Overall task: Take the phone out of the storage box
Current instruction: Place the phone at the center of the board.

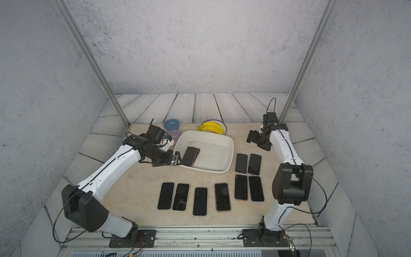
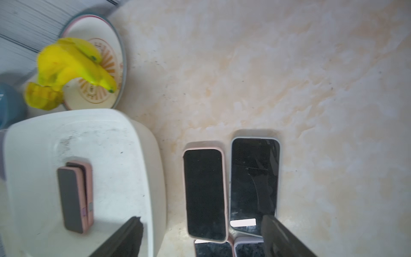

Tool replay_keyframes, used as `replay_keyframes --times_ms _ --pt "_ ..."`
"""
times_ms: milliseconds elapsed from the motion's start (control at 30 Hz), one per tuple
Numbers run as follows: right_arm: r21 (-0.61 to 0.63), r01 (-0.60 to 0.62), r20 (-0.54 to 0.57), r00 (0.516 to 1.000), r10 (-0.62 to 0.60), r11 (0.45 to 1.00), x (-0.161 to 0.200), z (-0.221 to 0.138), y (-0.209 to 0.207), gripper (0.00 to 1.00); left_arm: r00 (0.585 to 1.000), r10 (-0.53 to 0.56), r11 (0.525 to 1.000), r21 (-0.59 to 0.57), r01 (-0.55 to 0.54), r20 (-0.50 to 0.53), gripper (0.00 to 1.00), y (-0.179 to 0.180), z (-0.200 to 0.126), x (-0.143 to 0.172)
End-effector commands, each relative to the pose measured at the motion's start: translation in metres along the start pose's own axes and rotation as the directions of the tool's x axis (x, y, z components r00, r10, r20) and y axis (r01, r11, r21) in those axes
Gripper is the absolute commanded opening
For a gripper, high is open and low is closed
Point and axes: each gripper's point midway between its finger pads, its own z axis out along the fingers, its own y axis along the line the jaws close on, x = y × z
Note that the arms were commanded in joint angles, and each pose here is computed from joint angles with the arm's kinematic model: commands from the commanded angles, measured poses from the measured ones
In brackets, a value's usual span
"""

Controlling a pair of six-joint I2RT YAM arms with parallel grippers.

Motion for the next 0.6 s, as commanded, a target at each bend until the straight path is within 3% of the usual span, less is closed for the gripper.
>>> replay_keyframes --times_ms 0,100,333,567 --pt "-0.124 0.003 0.007 1.0 -0.003 0.992 0.017 -0.023 0.034 0.89 0.99 0.126 0.987 -0.096 -0.131 -0.06 0.98 0.016 0.009 -0.018" --pt "-0.181 0.075 0.044 0.997 -0.068 0.981 0.032 -0.044 0.059 0.89 0.986 0.13 0.98 -0.135 -0.145 -0.108 0.99 0.024 0.03 -0.038" --pt "-0.283 0.228 0.106 0.973 -0.206 0.932 0.078 -0.082 0.103 0.91 0.982 0.162 0.968 -0.175 -0.178 -0.102 0.98 0.027 0.062 -0.081" --pt "-0.306 0.292 0.214 0.949 -0.233 0.906 0.093 -0.101 0.104 0.93 0.966 0.229 0.948 -0.197 -0.25 -0.12 0.98 0.03 0.099 -0.101"
